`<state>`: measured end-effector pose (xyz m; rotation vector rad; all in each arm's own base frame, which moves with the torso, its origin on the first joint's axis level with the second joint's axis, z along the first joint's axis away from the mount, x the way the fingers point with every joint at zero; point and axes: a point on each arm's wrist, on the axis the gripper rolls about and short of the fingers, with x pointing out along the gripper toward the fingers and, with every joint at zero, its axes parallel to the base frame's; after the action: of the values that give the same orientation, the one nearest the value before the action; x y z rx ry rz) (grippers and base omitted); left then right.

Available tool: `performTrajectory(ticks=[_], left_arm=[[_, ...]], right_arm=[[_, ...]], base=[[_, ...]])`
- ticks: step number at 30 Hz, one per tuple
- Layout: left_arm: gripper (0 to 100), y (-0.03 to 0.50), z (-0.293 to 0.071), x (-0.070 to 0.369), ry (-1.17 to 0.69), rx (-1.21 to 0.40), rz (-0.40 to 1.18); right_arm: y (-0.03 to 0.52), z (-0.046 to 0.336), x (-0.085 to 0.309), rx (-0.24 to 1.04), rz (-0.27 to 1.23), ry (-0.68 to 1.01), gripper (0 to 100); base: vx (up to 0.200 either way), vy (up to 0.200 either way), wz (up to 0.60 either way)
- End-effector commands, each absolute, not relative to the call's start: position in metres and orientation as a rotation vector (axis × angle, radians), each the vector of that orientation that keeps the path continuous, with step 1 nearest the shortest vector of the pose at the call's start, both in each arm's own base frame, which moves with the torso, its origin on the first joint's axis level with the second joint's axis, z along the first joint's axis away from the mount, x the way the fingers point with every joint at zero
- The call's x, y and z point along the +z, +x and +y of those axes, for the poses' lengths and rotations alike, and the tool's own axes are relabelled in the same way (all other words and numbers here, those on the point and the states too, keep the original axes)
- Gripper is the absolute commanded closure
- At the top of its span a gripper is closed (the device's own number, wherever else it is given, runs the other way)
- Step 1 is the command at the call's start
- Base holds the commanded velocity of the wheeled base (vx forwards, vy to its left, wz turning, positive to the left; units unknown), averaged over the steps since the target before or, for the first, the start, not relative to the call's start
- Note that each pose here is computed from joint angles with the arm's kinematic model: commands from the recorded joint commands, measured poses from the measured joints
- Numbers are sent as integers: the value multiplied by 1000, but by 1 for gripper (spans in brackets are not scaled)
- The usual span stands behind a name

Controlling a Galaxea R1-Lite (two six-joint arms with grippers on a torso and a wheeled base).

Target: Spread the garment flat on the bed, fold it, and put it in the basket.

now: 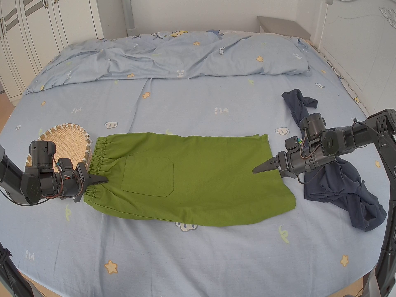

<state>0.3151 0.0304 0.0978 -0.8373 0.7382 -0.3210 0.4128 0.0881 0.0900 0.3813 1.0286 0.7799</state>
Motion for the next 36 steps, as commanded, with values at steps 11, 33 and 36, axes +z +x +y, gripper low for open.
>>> performTrajectory(ticks=[11, 33, 36], left_arm=[[100, 316, 30, 96, -839, -320, 744], [100, 290, 25, 117, -794, -310, 897], [100, 275, 25, 115, -753, -310, 980]], right_arm=[[419, 64, 94, 788, 1043, 462, 100], [341, 47, 173, 818, 1121, 464, 100], [322, 44, 175, 818, 1139, 453, 100]], base=[[0, 0, 0], [0, 0, 0], [0, 0, 0]])
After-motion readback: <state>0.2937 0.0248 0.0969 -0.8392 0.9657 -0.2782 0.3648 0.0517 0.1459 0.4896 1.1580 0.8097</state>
